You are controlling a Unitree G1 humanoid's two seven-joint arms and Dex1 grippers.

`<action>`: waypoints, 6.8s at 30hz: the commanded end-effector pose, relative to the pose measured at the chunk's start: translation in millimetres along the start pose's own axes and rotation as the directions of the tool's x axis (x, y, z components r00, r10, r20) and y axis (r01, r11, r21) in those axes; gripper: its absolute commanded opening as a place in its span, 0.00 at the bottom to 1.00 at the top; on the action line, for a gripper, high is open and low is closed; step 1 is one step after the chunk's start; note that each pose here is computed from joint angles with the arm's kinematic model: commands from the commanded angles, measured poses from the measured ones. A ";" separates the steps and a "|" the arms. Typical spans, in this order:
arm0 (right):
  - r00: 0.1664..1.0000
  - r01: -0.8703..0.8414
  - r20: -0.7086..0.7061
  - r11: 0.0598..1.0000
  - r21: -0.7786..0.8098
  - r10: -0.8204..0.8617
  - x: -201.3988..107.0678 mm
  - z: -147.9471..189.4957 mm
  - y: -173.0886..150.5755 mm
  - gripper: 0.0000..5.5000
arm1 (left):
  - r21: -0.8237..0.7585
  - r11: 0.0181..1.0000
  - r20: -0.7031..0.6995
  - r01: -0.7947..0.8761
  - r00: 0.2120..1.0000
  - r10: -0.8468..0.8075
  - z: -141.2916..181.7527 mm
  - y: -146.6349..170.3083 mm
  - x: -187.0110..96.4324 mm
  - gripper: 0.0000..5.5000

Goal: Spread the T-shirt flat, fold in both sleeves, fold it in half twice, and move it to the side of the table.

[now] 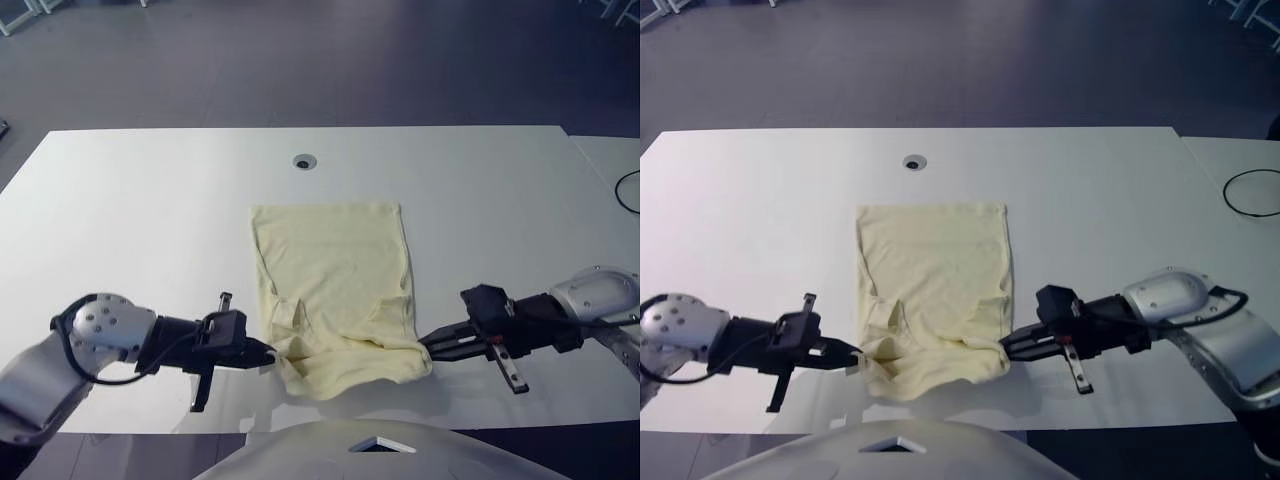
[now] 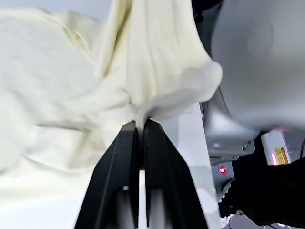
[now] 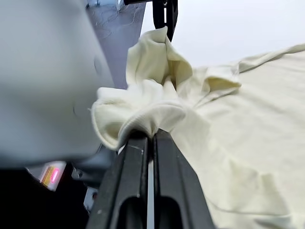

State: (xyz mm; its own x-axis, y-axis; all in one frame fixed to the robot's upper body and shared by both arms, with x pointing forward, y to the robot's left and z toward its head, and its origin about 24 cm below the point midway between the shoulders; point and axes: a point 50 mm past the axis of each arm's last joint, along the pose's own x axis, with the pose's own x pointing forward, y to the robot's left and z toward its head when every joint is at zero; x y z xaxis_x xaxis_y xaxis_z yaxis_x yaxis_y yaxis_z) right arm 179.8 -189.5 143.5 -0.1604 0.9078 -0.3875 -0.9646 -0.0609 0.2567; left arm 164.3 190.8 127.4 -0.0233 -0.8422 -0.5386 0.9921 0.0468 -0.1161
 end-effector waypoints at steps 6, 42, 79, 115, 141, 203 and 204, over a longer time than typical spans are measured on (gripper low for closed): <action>0.997 0.019 0.068 0.998 0.058 -0.023 -12.0 18.8 -55.8 0.00 | -0.021 0.999 0.035 -0.042 0.998 0.043 20.5 58.8 -13.0 0.00; 0.862 0.499 0.014 0.855 0.142 -0.506 -4.9 14.0 -198.0 0.00 | -0.133 0.934 0.024 -0.333 0.941 0.339 12.4 198.4 -4.0 0.00; 0.633 0.699 -0.022 0.584 -0.413 -0.774 23.3 11.3 -212.1 0.76 | 0.198 0.762 -0.042 -0.616 0.772 0.635 3.0 122.7 48.9 0.79; 0.940 0.167 -0.150 0.795 -0.583 -0.307 66.4 3.2 -101.9 0.98 | 0.465 0.854 -0.438 -0.233 0.777 0.451 -10.0 164.0 -11.3 0.98; 0.823 0.522 0.031 0.735 -0.433 -0.567 5.9 32.6 8.2 0.98 | 0.249 0.899 0.041 -0.361 0.931 0.363 27.1 15.1 -35.8 0.98; 0.743 0.132 -0.267 0.526 -0.840 -0.614 80.9 -69.5 -53.2 0.89 | 0.589 0.798 -0.463 -0.126 0.757 0.461 -80.2 -19.2 62.1 0.04; 0.744 0.132 -0.267 0.526 -0.840 -0.612 81.1 -70.6 -53.3 0.85 | 0.590 0.798 -0.465 -0.124 0.756 0.461 -83.2 -18.6 62.3 0.04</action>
State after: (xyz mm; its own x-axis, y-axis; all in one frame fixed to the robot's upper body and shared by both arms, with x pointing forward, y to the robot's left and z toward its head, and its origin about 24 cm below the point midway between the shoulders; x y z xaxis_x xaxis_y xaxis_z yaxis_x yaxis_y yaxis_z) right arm 209.7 -130.1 61.0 0.4520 0.6808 -0.5764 -0.6304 -0.2133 -0.7464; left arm 147.5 168.7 55.1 0.5101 -0.4390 -0.7396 0.7674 -0.1559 0.6219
